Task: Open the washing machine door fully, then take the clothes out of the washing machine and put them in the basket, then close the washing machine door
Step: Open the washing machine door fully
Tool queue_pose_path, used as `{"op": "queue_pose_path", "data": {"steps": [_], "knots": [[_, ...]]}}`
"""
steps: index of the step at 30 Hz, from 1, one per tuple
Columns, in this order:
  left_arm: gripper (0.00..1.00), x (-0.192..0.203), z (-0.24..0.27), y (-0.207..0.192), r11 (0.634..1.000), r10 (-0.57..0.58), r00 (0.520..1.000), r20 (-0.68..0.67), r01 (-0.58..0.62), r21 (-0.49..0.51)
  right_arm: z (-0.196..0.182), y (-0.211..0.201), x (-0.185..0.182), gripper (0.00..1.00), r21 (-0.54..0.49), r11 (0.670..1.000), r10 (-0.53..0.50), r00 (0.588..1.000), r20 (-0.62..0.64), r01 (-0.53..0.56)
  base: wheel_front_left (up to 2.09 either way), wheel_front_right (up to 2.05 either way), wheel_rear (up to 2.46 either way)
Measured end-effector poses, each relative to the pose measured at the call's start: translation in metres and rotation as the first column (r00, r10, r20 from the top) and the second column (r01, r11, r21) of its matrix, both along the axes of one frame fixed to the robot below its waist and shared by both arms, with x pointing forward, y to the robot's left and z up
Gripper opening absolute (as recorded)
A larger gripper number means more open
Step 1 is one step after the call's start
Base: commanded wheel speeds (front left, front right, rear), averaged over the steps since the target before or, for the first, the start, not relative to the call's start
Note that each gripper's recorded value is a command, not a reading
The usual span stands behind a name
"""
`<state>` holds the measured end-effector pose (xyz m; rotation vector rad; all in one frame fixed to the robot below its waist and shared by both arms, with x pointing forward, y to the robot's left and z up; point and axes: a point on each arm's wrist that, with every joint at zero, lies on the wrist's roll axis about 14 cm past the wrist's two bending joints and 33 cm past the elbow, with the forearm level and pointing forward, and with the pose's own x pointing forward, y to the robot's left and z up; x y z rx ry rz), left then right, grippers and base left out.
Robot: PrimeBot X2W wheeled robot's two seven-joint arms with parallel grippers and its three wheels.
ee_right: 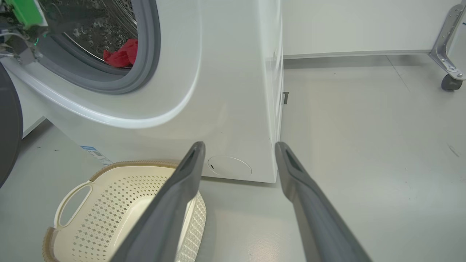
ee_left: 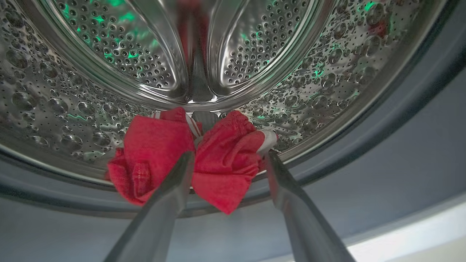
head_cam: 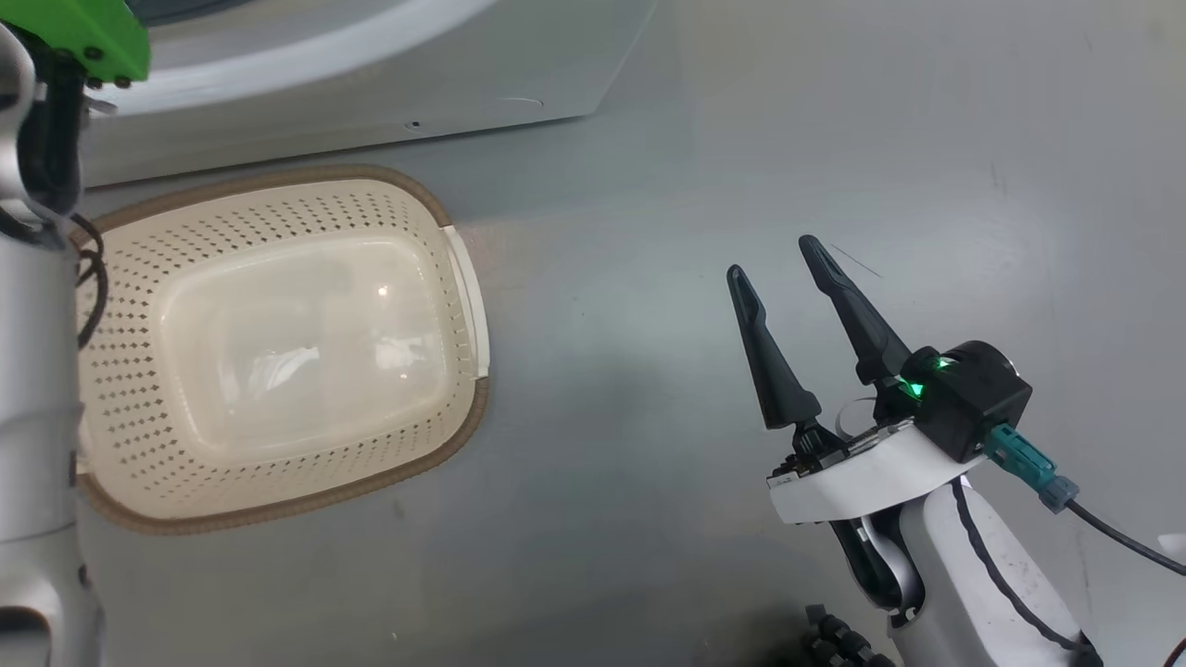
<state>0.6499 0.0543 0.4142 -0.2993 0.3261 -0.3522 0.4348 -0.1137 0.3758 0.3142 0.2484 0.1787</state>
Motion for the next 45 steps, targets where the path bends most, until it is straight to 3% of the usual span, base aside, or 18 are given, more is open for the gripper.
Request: {"op": "queue_pose_path", "data": {"steps": [12, 23, 24, 25, 26, 37, 45], "knots": [[1.0, 0.044, -0.026, -0.008, 0.999, 0.005, 1.0, -0.008, -0.004, 0.039, -0.012, -0.023, -0.001, 1.0, -0.032, 0.998, -0.056, 0.998, -0.04, 0.055, 0.0, 0.0, 0.0], [1.0, 0.034, -0.09, -0.011, 0.991, -0.016, 0.978, -0.209, 0.042, 0.123, -0.019, -0.027, -0.002, 1.0, -0.049, 0.997, -0.067, 0.996, -0.058, 0.064, 0.0, 0.0, 0.0], [0.51, 0.033, -0.093, -0.01, 0.991, -0.014, 0.975, -0.222, 0.044, 0.129, -0.018, -0.027, -0.001, 1.0, -0.05, 0.997, -0.066, 0.996, -0.056, 0.063, 0.0, 0.0, 0.0], [0.09, 0.032, -0.096, -0.01, 0.99, -0.015, 0.972, -0.235, 0.048, 0.133, -0.018, -0.027, -0.001, 1.0, -0.049, 0.997, -0.066, 0.996, -0.056, 0.063, 0.0, 0.0, 0.0], [0.0, 0.032, -0.097, -0.01, 0.989, -0.013, 0.97, -0.243, 0.048, 0.141, -0.018, -0.027, -0.001, 1.0, -0.05, 0.997, -0.069, 0.996, -0.057, 0.066, 0.0, 0.0, 0.0], [0.0, 0.031, -0.092, -0.016, 0.988, -0.012, 0.971, -0.24, 0.048, 0.144, -0.017, -0.025, 0.0, 1.0, -0.05, 0.997, -0.067, 0.996, -0.055, 0.064, 0.0, 0.0, 0.0], [0.0, 0.033, -0.07, -0.013, 0.99, 0.006, 0.991, -0.137, 0.013, 0.138, -0.014, -0.02, 0.004, 1.0, -0.044, 0.998, -0.053, 0.998, -0.038, 0.051, 0.0, 0.0, 0.0]]}}
